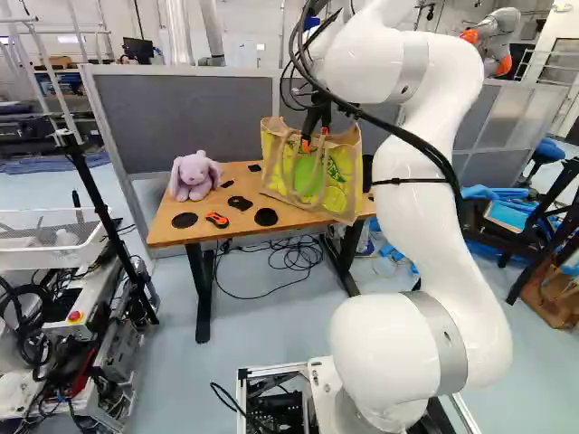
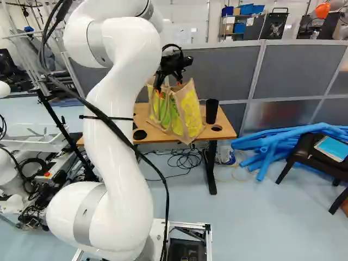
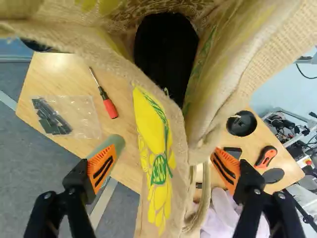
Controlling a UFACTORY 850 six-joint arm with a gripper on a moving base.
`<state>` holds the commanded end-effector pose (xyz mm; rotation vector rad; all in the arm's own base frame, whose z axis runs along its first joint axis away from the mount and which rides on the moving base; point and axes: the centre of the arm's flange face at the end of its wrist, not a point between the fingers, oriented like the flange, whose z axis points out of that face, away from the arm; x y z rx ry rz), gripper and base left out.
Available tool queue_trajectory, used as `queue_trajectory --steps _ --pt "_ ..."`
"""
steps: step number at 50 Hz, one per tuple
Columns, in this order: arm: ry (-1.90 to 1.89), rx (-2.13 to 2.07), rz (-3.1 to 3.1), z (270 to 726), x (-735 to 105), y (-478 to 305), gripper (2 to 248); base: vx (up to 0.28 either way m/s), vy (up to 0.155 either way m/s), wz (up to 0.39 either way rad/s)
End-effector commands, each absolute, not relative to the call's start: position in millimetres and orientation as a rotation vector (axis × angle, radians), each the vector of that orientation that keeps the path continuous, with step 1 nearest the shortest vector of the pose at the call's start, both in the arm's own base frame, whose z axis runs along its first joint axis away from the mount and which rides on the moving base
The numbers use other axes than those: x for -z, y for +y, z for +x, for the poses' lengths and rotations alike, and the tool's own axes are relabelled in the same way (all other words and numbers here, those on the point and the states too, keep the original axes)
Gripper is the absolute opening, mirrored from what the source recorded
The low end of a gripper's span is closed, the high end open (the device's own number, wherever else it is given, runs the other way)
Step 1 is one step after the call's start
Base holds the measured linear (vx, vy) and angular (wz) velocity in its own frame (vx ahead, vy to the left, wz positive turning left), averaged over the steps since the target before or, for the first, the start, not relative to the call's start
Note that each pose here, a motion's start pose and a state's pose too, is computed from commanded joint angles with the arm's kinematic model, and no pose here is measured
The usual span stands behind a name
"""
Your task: Pick up the bag on the ground and place it on the table
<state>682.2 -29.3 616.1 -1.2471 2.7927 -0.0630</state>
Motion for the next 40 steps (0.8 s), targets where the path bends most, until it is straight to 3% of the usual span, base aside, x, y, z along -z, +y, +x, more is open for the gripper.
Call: queue_trajectory --steps 40 --pt "2.714 0.124 -1.212 660.1 -676.6 -28.4 247 0.0 0.0 0.0"
